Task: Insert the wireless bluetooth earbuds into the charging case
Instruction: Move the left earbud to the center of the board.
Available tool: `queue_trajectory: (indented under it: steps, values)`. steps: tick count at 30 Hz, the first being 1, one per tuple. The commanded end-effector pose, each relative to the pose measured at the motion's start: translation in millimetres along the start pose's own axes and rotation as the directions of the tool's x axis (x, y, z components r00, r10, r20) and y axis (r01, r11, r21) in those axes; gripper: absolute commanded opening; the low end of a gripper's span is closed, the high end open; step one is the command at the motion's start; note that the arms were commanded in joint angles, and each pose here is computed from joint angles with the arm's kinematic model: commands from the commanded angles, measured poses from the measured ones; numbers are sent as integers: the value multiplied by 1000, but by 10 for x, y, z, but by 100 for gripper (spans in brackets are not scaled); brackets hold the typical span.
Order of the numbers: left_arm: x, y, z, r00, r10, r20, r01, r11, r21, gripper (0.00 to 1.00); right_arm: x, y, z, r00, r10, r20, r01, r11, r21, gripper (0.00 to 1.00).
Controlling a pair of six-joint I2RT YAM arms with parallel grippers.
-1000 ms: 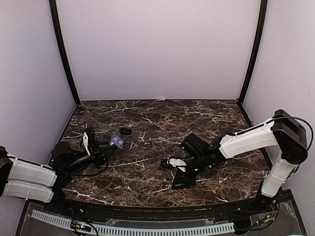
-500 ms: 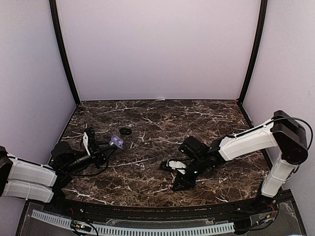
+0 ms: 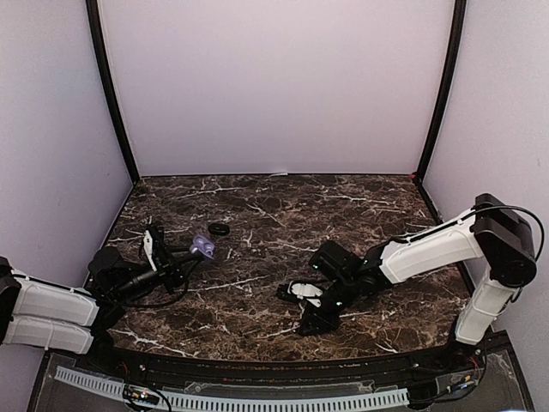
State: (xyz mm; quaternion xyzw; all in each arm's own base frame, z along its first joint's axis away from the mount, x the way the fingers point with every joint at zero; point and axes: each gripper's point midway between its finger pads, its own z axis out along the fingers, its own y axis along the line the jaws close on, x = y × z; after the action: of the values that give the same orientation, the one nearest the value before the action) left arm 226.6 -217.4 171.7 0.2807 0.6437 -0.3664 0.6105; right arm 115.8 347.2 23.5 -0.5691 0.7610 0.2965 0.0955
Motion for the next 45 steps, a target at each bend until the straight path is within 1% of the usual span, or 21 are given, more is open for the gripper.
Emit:
queue_trajectory:
  steps: [1, 9, 14, 17, 22, 29, 34, 40, 45]
  values:
    - [-79, -27, -15, 999, 19, 28, -20, 1000, 13, 19, 4, 11, 75, 1000, 1, -5, -1, 1000, 3, 29]
    - [-80, -28, -15, 999, 21, 29, -21, 1000, 13, 19, 17, -16, 82, 1000, 2, -8, -2, 1000, 25, 30]
    - [-74, -25, -14, 999, 20, 27, -20, 1000, 12, 19, 29, -61, 100, 1000, -7, -7, 7, 997, 72, 27]
    - [-78, -20, -12, 999, 20, 28, -21, 1000, 10, 19, -51, -105, 57, 999, -19, 29, 16, 994, 109, 24]
    - [-74, -15, -14, 999, 21, 27, -21, 1000, 6, 19, -209, -211, -5, 996, -26, 83, 10, 984, 179, 25]
    - [-90, 16, -32, 999, 28, 34, -27, 999, -16, 19, -350, -460, -26, 989, 17, 149, -62, 952, 301, 25]
    - [-97, 13, -29, 999, 29, 35, -28, 999, -15, 19, -517, -665, -121, 973, 47, 225, -135, 910, 393, 25]
    - [-104, 12, -38, 999, 29, 38, -29, 999, -16, 19, -647, -793, -212, 954, 89, 286, -210, 879, 428, 27]
    - [-120, -6, -36, 999, 27, 42, -27, 1000, -6, 19, -709, -650, -251, 946, 84, 314, -198, 914, 353, 38]
